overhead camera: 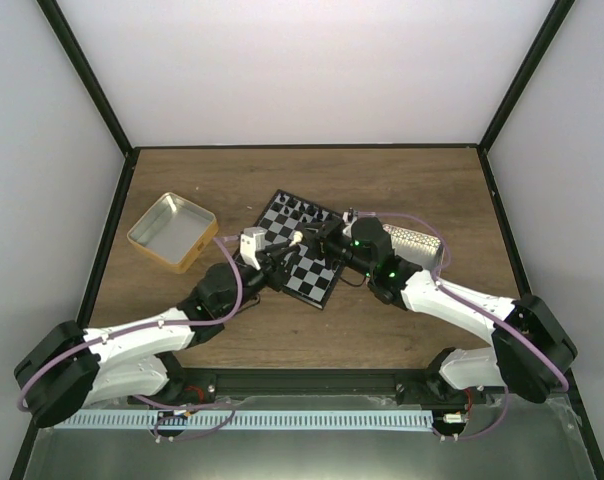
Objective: Set up the chess pieces on the board
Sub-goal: Pick up the chess piece from the storage box.
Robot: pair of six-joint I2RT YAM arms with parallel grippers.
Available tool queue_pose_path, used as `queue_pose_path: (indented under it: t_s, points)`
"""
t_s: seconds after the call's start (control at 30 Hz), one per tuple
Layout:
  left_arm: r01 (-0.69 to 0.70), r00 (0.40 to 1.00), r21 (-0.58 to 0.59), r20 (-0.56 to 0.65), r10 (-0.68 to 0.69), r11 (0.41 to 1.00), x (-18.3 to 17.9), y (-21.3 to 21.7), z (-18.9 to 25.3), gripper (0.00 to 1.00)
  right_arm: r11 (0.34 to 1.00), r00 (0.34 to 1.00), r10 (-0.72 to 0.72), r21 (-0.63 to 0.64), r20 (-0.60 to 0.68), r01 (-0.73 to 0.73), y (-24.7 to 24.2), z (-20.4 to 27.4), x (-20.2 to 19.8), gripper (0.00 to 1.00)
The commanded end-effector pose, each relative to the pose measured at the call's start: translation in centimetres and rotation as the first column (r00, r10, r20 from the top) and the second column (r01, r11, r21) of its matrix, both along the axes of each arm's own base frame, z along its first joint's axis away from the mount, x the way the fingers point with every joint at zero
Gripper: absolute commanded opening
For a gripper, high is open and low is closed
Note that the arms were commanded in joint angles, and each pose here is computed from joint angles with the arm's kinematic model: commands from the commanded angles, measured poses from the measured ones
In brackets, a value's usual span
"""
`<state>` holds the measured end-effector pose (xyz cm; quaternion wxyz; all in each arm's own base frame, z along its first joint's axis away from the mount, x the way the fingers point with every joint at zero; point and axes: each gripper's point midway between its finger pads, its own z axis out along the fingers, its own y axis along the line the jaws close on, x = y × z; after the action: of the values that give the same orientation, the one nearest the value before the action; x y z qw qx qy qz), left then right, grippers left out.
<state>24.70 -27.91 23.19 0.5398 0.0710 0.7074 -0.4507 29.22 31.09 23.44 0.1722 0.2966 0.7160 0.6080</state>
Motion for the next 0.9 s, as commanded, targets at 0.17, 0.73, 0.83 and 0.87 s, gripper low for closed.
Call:
queue_pose_path:
  t_s: [0.17, 0.73, 0.83, 0.87]
  points:
    - [-0.035, 0.998, -0.023, 0.055, 0.036, 0.999, 0.7, 0.0, 2.0, 0.25, 0.999, 0.999, 0.016, 0.039, 0.031, -0.018, 0.8, 1.7, 0.0, 0.10]
    - [-0.070, 0.993, 0.179, -0.085, 0.086, 0.981, 0.4, 1.6, -1.8, 0.06, 0.970, 0.949, -0.090, -0.189, 0.301, 0.152, -2.3, 2.8, 2.0, 0.14]
    - [-0.058, 0.977, 0.325, -0.176, 0.120, 0.944, -0.5, 3.3, -3.7, 0.06, 0.925, 0.921, -0.064, -0.323, 0.383, 0.199, -3.5, 2.6, 2.1, 0.15]
    - [-0.056, 0.969, 0.377, -0.203, 0.141, 0.925, -0.9, 4.1, -4.2, 0.06, 0.913, 0.913, -0.057, -0.348, 0.405, 0.211, -3.9, 2.5, 2.0, 0.15]
